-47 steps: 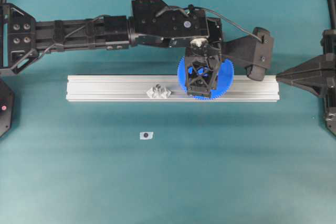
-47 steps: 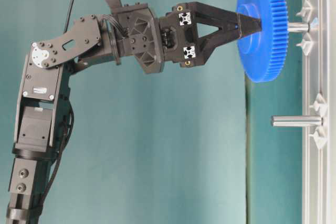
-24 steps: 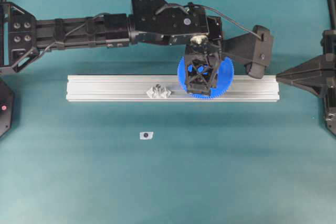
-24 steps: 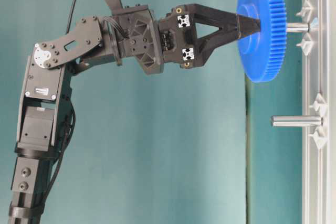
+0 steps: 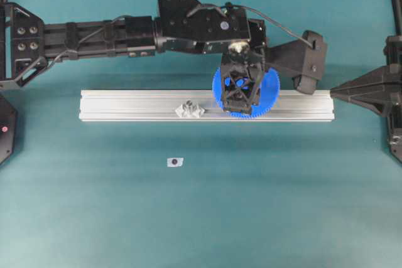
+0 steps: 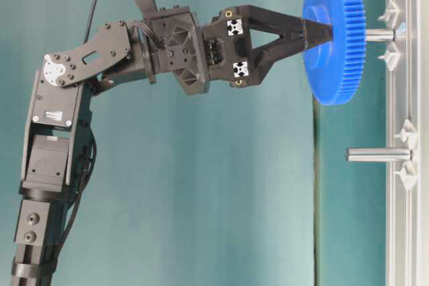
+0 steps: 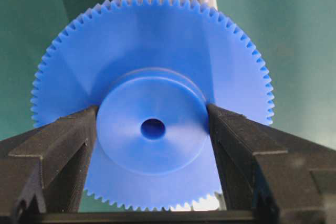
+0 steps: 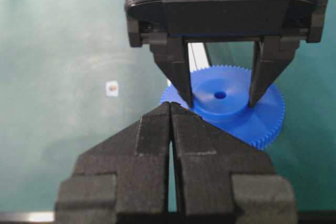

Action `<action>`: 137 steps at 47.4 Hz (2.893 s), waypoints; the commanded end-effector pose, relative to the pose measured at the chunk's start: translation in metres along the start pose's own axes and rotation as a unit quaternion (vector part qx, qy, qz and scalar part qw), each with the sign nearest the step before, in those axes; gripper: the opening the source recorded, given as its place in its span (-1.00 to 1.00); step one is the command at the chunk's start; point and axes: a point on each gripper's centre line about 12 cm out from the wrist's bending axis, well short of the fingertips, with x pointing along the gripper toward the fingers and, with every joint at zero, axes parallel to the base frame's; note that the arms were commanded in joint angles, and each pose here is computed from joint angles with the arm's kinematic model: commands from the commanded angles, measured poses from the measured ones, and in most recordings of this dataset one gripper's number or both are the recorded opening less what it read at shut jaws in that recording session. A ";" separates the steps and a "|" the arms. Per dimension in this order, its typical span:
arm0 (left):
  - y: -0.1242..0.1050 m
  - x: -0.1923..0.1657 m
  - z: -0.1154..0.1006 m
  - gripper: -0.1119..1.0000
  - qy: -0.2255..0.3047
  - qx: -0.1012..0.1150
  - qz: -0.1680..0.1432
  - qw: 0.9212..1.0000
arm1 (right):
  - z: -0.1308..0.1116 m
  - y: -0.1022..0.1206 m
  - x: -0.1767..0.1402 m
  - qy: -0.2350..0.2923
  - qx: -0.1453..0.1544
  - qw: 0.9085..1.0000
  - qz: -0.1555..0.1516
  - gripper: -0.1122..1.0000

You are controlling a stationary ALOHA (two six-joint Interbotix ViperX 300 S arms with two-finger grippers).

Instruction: Find the location of the shaft and insert the large gear.

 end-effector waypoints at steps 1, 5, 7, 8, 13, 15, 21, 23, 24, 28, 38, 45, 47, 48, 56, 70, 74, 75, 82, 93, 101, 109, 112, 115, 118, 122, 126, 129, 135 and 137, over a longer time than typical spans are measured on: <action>-0.005 -0.013 0.005 0.47 -0.011 0.005 0.004 1.000 | 0.005 0.000 0.000 -0.006 0.005 1.000 -0.001 -0.84; -0.010 -0.015 0.006 0.47 -0.011 0.009 0.003 1.000 | 0.004 0.000 0.001 -0.006 0.005 1.000 -0.001 -0.84; -0.010 -0.014 0.006 0.47 -0.011 0.009 0.003 1.000 | 0.005 0.000 0.000 -0.006 0.005 1.000 0.000 -0.84; -0.010 -0.013 0.006 0.47 -0.010 0.009 0.003 1.000 | 0.004 0.000 0.001 -0.005 0.005 1.000 -0.001 -0.84; -0.004 -0.011 0.004 0.47 -0.008 0.005 0.004 1.000 | 0.004 0.000 0.001 -0.005 0.005 1.000 0.000 -0.84; -0.001 -0.010 0.003 0.47 -0.006 0.004 0.004 1.000 | 0.004 0.000 0.001 -0.005 0.006 1.000 0.000 -0.84; 0.013 -0.010 -0.002 0.47 -0.006 -0.008 0.008 1.000 | 0.004 0.000 0.000 -0.007 0.006 1.000 0.000 -0.84; 0.018 -0.012 -0.003 0.47 -0.008 -0.012 0.010 1.000 | 0.005 0.000 0.000 -0.008 0.005 1.000 -0.001 -0.84; 0.019 -0.012 -0.003 0.47 -0.008 -0.013 0.010 1.000 | 0.005 0.000 0.000 -0.008 0.006 1.000 0.000 -0.84; 0.026 -0.015 -0.004 0.47 -0.010 -0.019 0.013 1.000 | 0.005 0.000 -0.001 -0.010 0.006 1.000 0.000 -0.84; 0.028 -0.014 -0.005 0.47 -0.010 -0.020 0.014 1.000 | 0.005 0.000 -0.001 -0.011 0.006 1.000 0.000 -0.84; 0.028 -0.016 -0.005 0.47 -0.012 -0.020 0.013 1.000 | 0.005 0.000 -0.001 -0.011 0.006 1.000 0.000 -0.84; 0.029 -0.017 -0.005 0.47 -0.012 -0.020 0.014 1.000 | 0.005 0.000 -0.001 -0.010 0.006 1.000 0.000 -0.84; 0.029 -0.017 -0.005 0.47 -0.012 -0.020 0.014 1.000 | 0.005 0.000 -0.001 -0.010 0.006 1.000 0.000 -0.84; 0.029 -0.017 -0.005 0.47 -0.013 -0.021 0.015 1.000 | 0.005 0.000 -0.001 -0.011 0.006 1.000 0.000 -0.84; 0.028 -0.023 0.000 0.47 -0.022 -0.024 0.017 0.999 | 0.005 0.000 -0.001 -0.010 0.006 1.000 0.000 -0.84; 0.028 -0.022 0.000 0.48 -0.018 -0.026 0.016 0.999 | 0.005 0.000 -0.001 -0.009 0.006 1.000 0.000 -0.84; 0.027 -0.022 0.000 0.48 -0.018 -0.026 0.016 0.999 | 0.005 0.000 -0.001 -0.010 0.006 1.000 0.000 -0.84; 0.028 -0.025 0.001 0.76 -0.021 -0.030 0.017 0.999 | 0.005 0.000 -0.001 -0.011 0.006 1.000 0.000 -0.84; 0.029 -0.032 0.003 0.72 -0.024 -0.033 0.018 0.999 | 0.006 0.000 -0.001 -0.012 0.006 1.000 0.000 -0.84; 0.027 -0.034 0.003 0.72 -0.016 -0.036 0.014 0.999 | 0.005 0.000 -0.001 -0.010 0.006 1.000 0.000 -0.84; 0.017 -0.031 0.007 0.72 -0.014 -0.037 0.010 0.999 | 0.005 0.000 -0.001 -0.010 0.006 1.000 0.000 -0.84; 0.012 -0.028 0.008 0.72 -0.012 -0.035 0.009 0.999 | 0.005 0.000 -0.001 -0.011 0.006 1.000 0.000 -0.84; 0.008 -0.022 0.009 0.72 -0.007 -0.032 0.006 0.999 | 0.005 0.000 -0.001 -0.011 0.006 1.000 0.000 -0.84; 0.004 -0.018 0.010 0.72 -0.004 -0.029 0.004 1.000 | 0.005 0.000 -0.001 -0.011 0.005 1.000 0.000 -0.84; 0.001 -0.016 0.011 0.72 -0.005 -0.027 0.003 1.000 | 0.005 0.000 -0.001 -0.010 0.006 1.000 0.000 -0.84; 0.000 -0.016 0.012 0.72 -0.006 -0.025 0.003 1.000 | 0.006 0.000 -0.001 -0.012 0.006 1.000 0.000 -0.84; 0.001 -0.018 0.012 0.72 -0.008 -0.026 0.004 1.000 | 0.006 0.000 -0.001 -0.012 0.004 1.000 0.000 -0.84; 0.002 -0.020 0.012 0.72 -0.008 -0.028 0.004 1.000 | 0.006 0.000 -0.002 -0.012 0.005 1.000 0.001 -0.84; 0.003 -0.020 0.012 0.72 -0.010 -0.028 0.005 1.000 | 0.006 0.000 -0.002 -0.012 0.004 1.000 0.000 -0.84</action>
